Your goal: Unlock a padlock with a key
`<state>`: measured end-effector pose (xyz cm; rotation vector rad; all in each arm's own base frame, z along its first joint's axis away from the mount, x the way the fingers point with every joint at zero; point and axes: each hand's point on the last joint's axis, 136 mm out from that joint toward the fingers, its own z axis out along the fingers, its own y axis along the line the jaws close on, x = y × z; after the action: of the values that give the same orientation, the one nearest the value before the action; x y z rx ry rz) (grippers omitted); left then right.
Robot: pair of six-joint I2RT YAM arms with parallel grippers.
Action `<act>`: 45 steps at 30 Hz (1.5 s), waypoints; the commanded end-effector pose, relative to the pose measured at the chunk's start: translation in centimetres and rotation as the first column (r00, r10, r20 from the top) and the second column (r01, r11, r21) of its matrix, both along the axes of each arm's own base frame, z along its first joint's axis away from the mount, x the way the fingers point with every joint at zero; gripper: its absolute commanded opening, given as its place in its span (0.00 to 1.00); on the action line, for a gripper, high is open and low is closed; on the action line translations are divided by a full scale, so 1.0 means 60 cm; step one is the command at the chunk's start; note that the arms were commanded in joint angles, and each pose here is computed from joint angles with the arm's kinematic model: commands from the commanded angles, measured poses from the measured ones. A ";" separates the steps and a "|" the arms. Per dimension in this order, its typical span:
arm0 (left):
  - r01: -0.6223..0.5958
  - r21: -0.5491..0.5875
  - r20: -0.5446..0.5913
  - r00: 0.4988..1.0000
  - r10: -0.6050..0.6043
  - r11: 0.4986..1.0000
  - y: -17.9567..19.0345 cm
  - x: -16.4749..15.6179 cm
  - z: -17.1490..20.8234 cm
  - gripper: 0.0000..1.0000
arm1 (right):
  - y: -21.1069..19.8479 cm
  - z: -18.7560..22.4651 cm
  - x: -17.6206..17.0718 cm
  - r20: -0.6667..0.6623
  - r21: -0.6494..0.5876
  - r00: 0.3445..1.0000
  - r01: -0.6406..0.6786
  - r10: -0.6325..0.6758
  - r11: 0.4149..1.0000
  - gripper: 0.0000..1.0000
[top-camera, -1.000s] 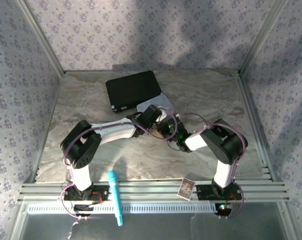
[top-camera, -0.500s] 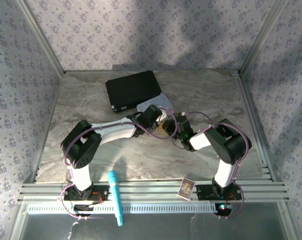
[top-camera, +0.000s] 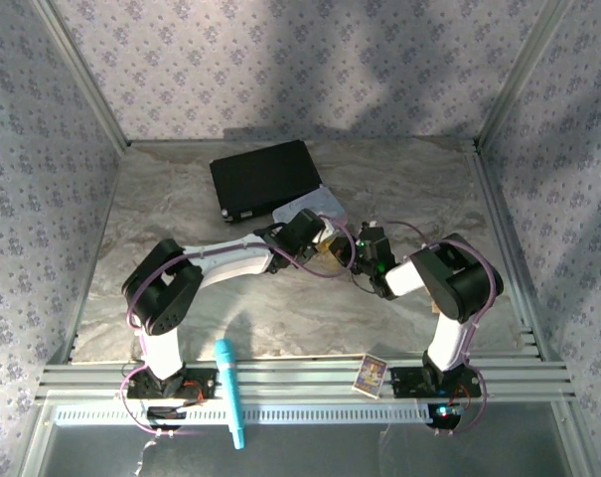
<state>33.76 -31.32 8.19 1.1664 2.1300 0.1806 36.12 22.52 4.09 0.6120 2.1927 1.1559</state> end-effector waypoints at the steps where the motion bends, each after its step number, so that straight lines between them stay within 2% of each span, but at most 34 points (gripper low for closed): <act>1: 0.047 0.202 -0.283 0.959 0.012 0.978 0.069 -0.097 -0.122 0.54 | -0.062 -0.054 -0.009 -0.102 -0.051 0.988 0.110 -0.115 0.993 0.00; 8: 0.039 0.216 -0.282 0.959 0.024 0.976 0.067 -0.100 -0.130 0.54 | -0.033 -0.061 0.008 -0.193 0.189 0.979 0.104 -0.067 0.977 0.00; 15: 0.032 0.238 -0.276 0.961 0.036 0.971 0.075 -0.101 -0.135 0.54 | -0.059 -0.089 -0.019 -0.269 0.170 0.960 0.128 -0.079 0.977 0.00; 20: 0.026 0.246 -0.269 0.962 0.043 0.969 0.076 -0.098 -0.137 0.54 | -0.056 -0.085 -0.015 -0.286 0.255 0.956 0.140 -0.063 0.957 0.00; 25: 0.023 0.246 -0.264 0.963 0.044 0.969 0.072 -0.094 -0.128 0.54 | -0.068 -0.088 -0.036 -0.260 0.095 0.963 0.095 -0.068 0.991 0.02; 28: 0.022 0.234 -0.265 0.963 0.042 0.972 0.067 -0.092 -0.123 0.54 | -0.071 -0.076 -0.053 -0.238 -0.020 0.970 0.034 -0.038 0.999 0.16; 29: 0.022 0.228 -0.267 0.963 0.041 0.973 0.064 -0.091 -0.122 0.54 | -0.071 -0.073 -0.059 -0.224 -0.080 0.974 0.004 -0.022 0.997 0.23; 32: 0.020 0.219 -0.272 0.962 0.041 0.976 0.059 -0.090 -0.121 0.54 | -0.071 -0.064 -0.076 -0.201 -0.268 0.979 -0.073 0.019 0.961 0.41; 34: 0.016 0.217 -0.273 0.961 0.045 0.976 0.059 -0.089 -0.121 0.54 | -0.063 -0.058 -0.082 -0.203 -0.315 0.978 -0.118 0.055 0.942 0.43; 36: 0.014 0.201 -0.279 0.959 0.043 0.980 0.057 -0.090 -0.119 0.54 | -0.050 -0.057 -0.084 -0.213 -0.286 0.974 -0.140 0.080 0.948 0.47; 39: 0.007 0.162 -0.294 0.955 0.042 0.987 0.053 -0.089 -0.115 0.54 | -0.022 -0.057 -0.082 -0.210 -0.208 0.971 -0.160 0.116 0.965 0.47; 45: 0.008 0.136 -0.308 0.951 0.035 0.991 0.051 -0.089 -0.109 0.54 | 0.031 -0.047 -0.082 -0.180 -0.190 0.970 -0.198 0.164 0.962 0.48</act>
<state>33.83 -31.55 8.25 1.1281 2.1706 0.1821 33.24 22.77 3.90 0.4614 2.3967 0.9924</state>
